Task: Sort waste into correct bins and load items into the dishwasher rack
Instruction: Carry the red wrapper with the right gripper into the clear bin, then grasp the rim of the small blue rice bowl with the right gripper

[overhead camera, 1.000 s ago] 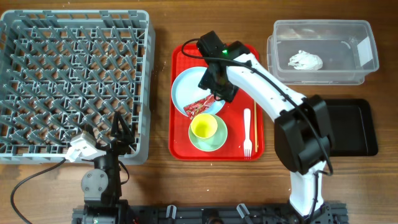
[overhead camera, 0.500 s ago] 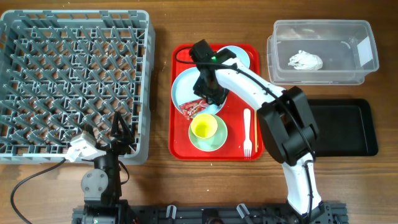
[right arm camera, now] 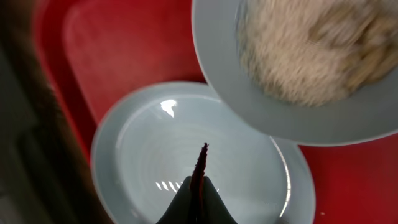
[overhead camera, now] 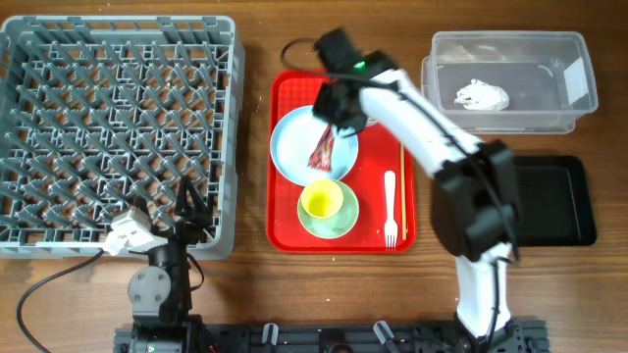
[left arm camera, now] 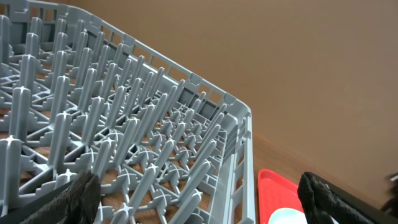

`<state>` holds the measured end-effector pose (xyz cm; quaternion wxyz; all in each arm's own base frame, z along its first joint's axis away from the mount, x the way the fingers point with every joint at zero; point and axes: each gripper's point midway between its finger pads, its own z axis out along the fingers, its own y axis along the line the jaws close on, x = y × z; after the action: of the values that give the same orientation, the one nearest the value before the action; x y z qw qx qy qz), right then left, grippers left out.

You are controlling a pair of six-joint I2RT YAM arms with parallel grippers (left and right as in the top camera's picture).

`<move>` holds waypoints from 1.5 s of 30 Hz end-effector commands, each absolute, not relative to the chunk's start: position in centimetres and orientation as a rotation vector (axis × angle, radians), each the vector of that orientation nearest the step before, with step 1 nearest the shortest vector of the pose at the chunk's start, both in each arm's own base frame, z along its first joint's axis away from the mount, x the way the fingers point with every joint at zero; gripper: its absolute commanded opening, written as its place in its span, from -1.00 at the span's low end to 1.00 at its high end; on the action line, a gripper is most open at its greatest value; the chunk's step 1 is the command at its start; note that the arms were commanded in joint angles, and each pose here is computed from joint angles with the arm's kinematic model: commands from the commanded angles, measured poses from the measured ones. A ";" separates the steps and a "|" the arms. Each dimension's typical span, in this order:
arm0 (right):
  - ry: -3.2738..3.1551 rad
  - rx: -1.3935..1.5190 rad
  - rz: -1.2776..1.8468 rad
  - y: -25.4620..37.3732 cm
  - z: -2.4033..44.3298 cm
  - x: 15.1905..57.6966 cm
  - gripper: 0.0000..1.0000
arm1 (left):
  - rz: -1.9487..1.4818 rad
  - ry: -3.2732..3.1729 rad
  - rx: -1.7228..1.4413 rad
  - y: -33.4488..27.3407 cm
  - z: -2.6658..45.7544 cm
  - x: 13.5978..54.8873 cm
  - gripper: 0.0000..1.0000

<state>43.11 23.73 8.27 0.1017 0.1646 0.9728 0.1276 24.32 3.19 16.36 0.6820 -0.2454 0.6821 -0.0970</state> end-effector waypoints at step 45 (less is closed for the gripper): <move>2.610 -0.141 0.129 21.0 13.5 46.7 0.94 | -0.197 1.522 -0.558 3.6 16.3 24.2 1.00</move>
<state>45.31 23.06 17.98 0.2628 -0.1036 0.9464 0.1566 24.32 3.20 16.36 0.6820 -0.2455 0.6820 -0.0969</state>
